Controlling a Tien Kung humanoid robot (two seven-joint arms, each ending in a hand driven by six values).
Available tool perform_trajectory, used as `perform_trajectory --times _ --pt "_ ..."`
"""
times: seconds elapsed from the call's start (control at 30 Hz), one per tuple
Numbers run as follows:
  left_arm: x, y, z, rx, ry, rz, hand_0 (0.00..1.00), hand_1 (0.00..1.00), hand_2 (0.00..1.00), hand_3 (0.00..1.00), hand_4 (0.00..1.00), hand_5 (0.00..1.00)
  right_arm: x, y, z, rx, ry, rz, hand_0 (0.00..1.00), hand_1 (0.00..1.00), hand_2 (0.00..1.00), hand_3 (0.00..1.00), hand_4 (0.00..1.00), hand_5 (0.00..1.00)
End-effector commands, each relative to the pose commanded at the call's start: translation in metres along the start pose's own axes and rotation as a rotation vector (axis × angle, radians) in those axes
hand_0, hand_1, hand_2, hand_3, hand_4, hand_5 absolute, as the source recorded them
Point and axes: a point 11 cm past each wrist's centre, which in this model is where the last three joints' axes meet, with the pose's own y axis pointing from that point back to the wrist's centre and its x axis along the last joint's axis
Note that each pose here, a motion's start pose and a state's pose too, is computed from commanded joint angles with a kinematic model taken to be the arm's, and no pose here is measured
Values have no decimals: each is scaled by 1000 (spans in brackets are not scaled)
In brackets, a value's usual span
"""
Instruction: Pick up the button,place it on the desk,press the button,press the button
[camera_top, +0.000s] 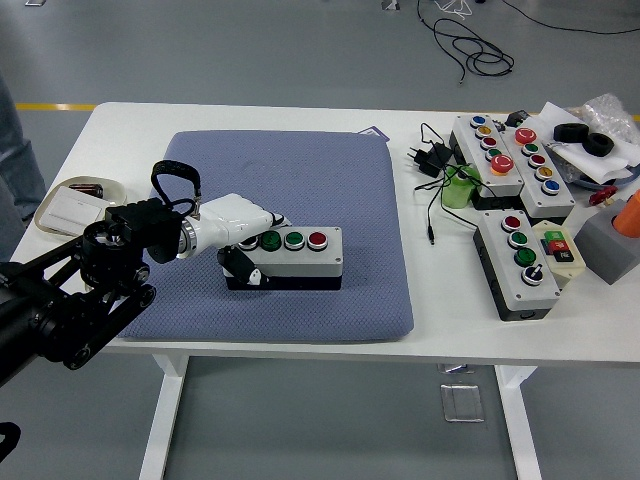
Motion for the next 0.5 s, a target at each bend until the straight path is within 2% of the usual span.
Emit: perform_trajectory --times 0.03,0.07,0.23,0.27,0.43,0.47,0.5 --pt "0 0 -1 3 2 -2 599 707 772 935 791 330 0 0 0 0 0 0 653 474 618 563 303 228" --pt "0 0 -1 4 3 -4 637 746 823 998 974 558 0 0 0 0 -1 0 653 474 618 563 303 228" --pt "0 1 -3 9 8 -10 637 746 823 998 974 558 0 0 0 0 -1 0 653 474 618 563 303 228" --pt "0 2 -3 9 9 -9 721 816 881 998 998 706 0 0 0 0 -1 0 654 474 618 563 303 228" --pt "0 3 -4 11 16 -14 721 816 881 998 998 706 0 0 0 0 0 0 654 474 618 563 303 228" --pt "0 3 -4 11 17 -14 751 842 909 998 998 755 0 0 0 1 0 0 654 474 618 563 303 228" --pt "0 3 -4 11 17 -15 751 842 909 998 998 755 0 0 0 1 0 0 654 474 618 563 303 228"
